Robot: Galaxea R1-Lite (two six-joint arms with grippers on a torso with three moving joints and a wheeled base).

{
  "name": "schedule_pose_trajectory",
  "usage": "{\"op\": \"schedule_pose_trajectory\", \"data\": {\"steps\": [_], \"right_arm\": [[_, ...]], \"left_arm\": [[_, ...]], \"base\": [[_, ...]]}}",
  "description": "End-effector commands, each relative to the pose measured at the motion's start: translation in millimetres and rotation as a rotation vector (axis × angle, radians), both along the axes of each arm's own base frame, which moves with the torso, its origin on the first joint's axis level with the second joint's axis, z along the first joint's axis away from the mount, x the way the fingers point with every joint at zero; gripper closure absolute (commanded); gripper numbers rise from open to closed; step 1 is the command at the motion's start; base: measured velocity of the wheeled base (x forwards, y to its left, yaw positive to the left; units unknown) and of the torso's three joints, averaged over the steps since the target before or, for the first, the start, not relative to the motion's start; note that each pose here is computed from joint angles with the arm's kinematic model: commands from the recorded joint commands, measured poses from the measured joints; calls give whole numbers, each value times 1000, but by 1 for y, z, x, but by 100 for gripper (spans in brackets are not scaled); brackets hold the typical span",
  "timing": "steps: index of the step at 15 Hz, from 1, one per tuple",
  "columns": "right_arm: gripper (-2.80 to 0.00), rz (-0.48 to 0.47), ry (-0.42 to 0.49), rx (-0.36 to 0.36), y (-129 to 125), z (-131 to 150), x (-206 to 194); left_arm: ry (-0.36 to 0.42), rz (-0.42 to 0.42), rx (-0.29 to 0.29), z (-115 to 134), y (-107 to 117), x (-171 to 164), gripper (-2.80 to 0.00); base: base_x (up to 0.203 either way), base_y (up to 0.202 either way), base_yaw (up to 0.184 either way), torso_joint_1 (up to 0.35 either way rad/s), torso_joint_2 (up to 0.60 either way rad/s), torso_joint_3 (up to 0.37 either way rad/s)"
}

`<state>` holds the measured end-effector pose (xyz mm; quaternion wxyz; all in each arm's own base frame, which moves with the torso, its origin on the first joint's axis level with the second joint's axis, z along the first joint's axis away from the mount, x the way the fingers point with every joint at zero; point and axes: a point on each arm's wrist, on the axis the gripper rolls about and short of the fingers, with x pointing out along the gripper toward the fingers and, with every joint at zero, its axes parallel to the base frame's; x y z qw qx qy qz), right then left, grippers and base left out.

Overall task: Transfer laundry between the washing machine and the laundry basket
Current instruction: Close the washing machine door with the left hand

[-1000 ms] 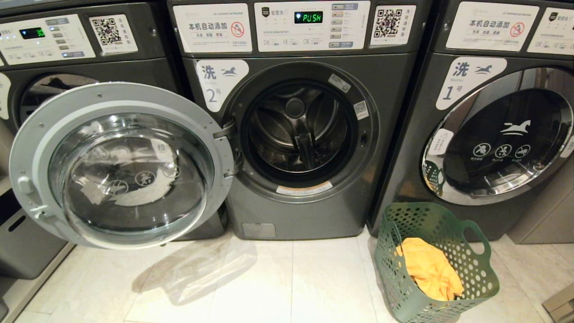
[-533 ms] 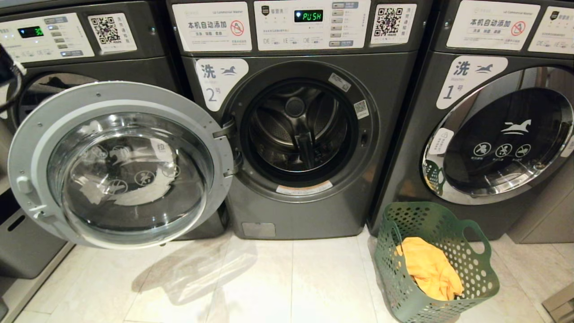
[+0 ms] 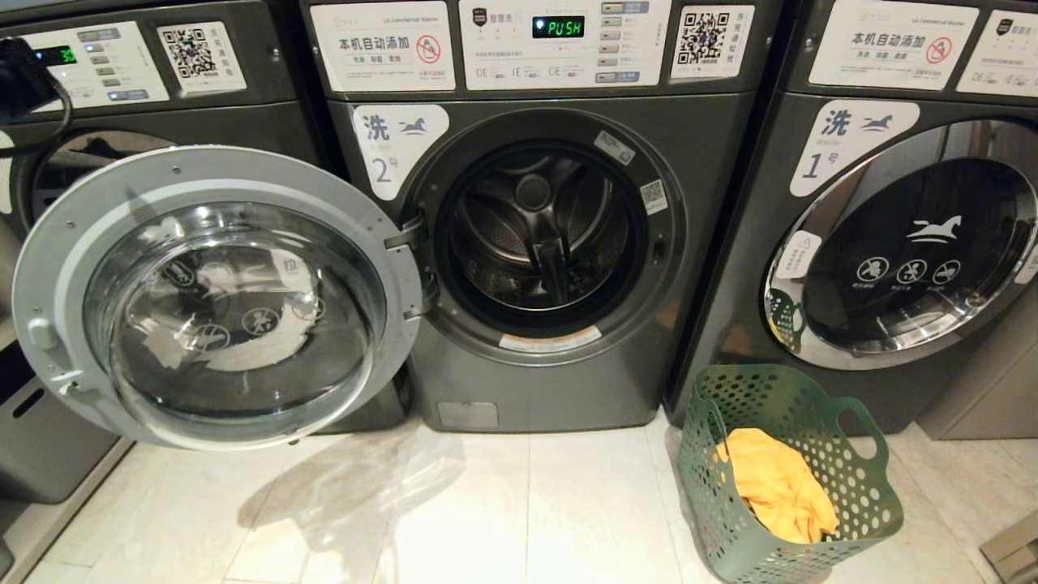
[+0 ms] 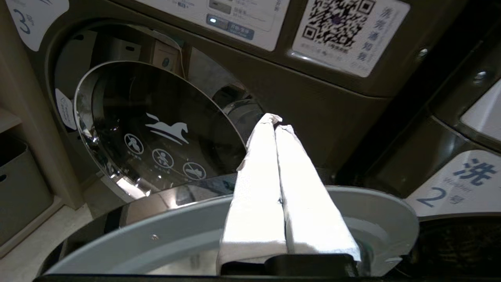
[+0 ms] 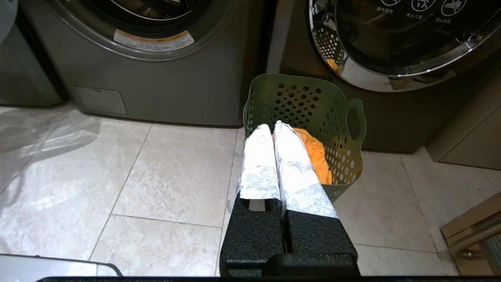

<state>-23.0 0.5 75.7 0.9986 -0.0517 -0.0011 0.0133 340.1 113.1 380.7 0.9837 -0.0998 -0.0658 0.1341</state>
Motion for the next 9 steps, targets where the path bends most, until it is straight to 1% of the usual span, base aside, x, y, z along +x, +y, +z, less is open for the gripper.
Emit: {"op": "schedule_pose_trajectory", "data": {"steps": [1,2,4,5,7,9], "right_arm": [[0,1,1,-1,0,0,0],[0,1,2,-1,0,0,0],[0,1,1,1,0,0,0],[0,1,1,2,0,0,0],[0,1,1,11,0,0,0],[0,-1,1,22,0,0,0]], "left_arm": [[55,-7,-16,-25,26,24,0],[58,-21,-18,-31,37,26,0],[4,-92,-4,-34,52,30,0],[-11,-120,-2,-35,56,31,0],[-8,-149,-41,-37,62,29,0],[17,-143,-59,-51,72,37,0]], "base": [[0,0,0,0,0,0],[0,0,0,0,0,0],[0,0,0,0,0,0],[0,0,0,0,0,0],[0,0,0,0,0,0],[0,0,0,0,0,0]]}}
